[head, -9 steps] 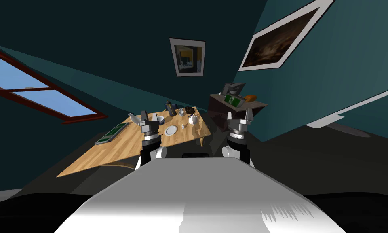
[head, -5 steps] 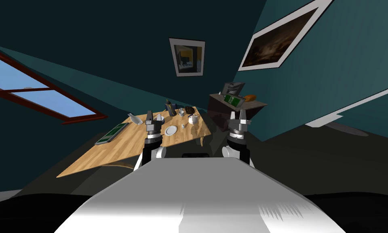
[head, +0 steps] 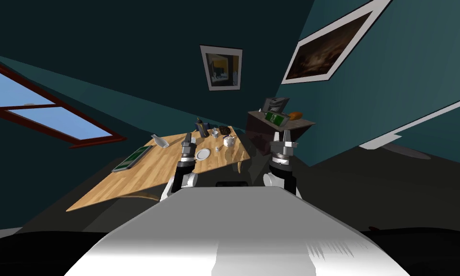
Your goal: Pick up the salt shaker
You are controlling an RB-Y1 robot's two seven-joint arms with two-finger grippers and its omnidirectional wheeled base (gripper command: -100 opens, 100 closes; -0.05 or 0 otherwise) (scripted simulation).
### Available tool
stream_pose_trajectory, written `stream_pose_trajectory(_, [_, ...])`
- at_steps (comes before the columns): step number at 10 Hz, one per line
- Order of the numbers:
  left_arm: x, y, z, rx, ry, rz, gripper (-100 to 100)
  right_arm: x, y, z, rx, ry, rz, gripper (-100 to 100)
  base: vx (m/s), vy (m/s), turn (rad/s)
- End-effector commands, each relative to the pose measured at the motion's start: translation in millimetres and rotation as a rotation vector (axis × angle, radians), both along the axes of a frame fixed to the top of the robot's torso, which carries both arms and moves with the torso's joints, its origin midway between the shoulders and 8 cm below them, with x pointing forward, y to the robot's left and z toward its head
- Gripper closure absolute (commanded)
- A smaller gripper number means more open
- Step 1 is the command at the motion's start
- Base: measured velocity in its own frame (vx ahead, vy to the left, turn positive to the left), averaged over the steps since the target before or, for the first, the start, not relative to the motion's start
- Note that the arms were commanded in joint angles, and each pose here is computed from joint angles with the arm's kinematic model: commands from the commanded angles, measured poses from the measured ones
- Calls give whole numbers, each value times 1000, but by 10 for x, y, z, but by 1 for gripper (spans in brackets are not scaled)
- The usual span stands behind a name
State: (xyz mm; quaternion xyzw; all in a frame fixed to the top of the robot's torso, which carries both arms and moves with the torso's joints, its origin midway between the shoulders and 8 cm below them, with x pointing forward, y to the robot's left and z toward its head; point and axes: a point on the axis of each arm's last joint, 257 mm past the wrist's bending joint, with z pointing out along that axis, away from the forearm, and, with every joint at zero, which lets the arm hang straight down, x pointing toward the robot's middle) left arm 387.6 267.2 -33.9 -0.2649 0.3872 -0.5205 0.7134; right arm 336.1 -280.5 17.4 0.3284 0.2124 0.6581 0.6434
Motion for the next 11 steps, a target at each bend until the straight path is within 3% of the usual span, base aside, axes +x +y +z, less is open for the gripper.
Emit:
stream_pose_trajectory(1, [130,-42,-208,52,53,6,-100,0,0,0,0,0,0,0,-20,16,-26])
stream_pose_trajectory(6, [513,-118,-853,183,213,27,-100,0,0,0,0,0,0,0,-18,10,-22])
stream_pose_trajectory(11, [704,-135,-1274,252,310,38,-100,0,0,0,0,0,0,0,-8,-2,-14])
